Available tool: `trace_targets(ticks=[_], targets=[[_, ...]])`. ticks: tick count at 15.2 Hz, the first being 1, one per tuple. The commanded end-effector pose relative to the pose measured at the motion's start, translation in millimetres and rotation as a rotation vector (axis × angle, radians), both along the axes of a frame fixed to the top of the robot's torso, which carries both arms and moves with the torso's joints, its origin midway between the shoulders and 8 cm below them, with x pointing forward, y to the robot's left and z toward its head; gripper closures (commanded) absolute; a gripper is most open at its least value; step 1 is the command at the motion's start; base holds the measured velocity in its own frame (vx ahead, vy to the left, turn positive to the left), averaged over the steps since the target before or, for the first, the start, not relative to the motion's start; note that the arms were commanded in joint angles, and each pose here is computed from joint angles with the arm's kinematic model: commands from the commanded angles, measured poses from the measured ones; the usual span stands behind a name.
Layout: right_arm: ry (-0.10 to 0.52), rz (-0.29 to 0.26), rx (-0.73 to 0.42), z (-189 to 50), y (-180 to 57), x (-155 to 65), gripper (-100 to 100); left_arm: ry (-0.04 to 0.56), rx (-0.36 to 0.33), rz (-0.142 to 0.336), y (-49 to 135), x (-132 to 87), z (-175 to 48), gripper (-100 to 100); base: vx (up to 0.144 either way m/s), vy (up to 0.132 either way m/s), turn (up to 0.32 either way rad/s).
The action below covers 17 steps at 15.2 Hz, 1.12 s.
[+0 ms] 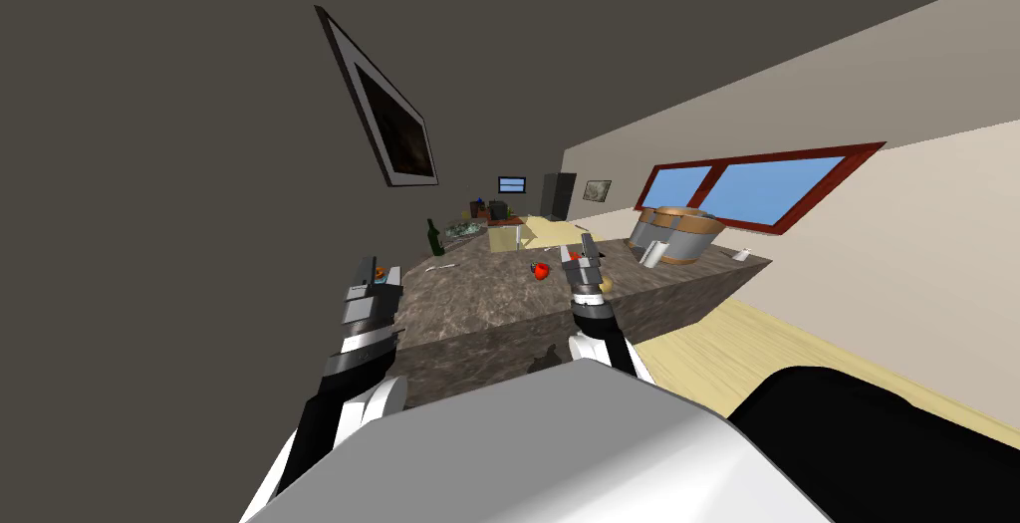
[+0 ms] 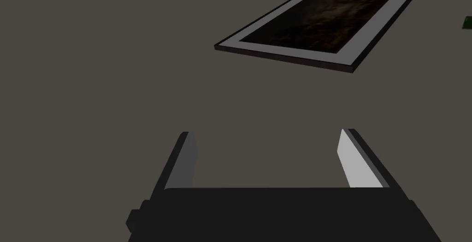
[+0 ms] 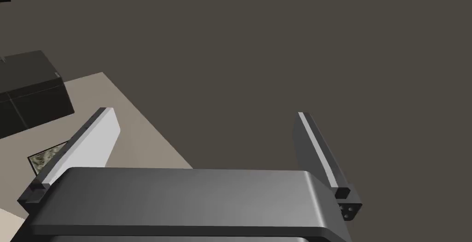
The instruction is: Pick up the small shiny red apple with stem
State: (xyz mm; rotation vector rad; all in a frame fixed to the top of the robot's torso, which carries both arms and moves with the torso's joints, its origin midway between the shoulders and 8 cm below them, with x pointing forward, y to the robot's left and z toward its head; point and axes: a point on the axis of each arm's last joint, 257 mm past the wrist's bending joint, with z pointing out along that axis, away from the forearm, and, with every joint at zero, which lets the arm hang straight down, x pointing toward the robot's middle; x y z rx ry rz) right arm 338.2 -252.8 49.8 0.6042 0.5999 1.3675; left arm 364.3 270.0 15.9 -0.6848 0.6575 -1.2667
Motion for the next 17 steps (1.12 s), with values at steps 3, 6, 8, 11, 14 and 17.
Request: trace_targets(ticks=[3,6,8,11,14,17], targets=[[0.03,0.032,-0.06,-10.6,7.8,3.2,-100,0.0,0.0,0.0,0.0,0.0,0.0,0,-0.021,0.003,0.006],[0.072,0.063,-0.115,-27.1,13.6,7.7,-100,0.0,0.0,0.0,0.0,0.0,0.0,0,-0.035,0.001,0.017],[0.099,0.079,-0.14,-38.1,15.5,10.5,-100,0.0,0.0,0.0,0.0,0.0,0.0,0,-0.038,0.0,0.032],[0.133,0.101,-0.179,-51.6,18.2,13.3,-100,0.0,0.0,0.0,0.0,0.0,0.0,0,-0.039,-0.004,0.046],[0.206,0.132,-0.221,-82.0,17.2,18.6,-100,0.0,0.0,0.0,0.0,0.0,0.0,0,-0.045,-0.003,0.065],[0.253,0.157,-0.264,-100.8,16.9,20.2,-100,0.0,0.0,0.0,0.0,0.0,0.0,0,-0.035,-0.004,0.059]])
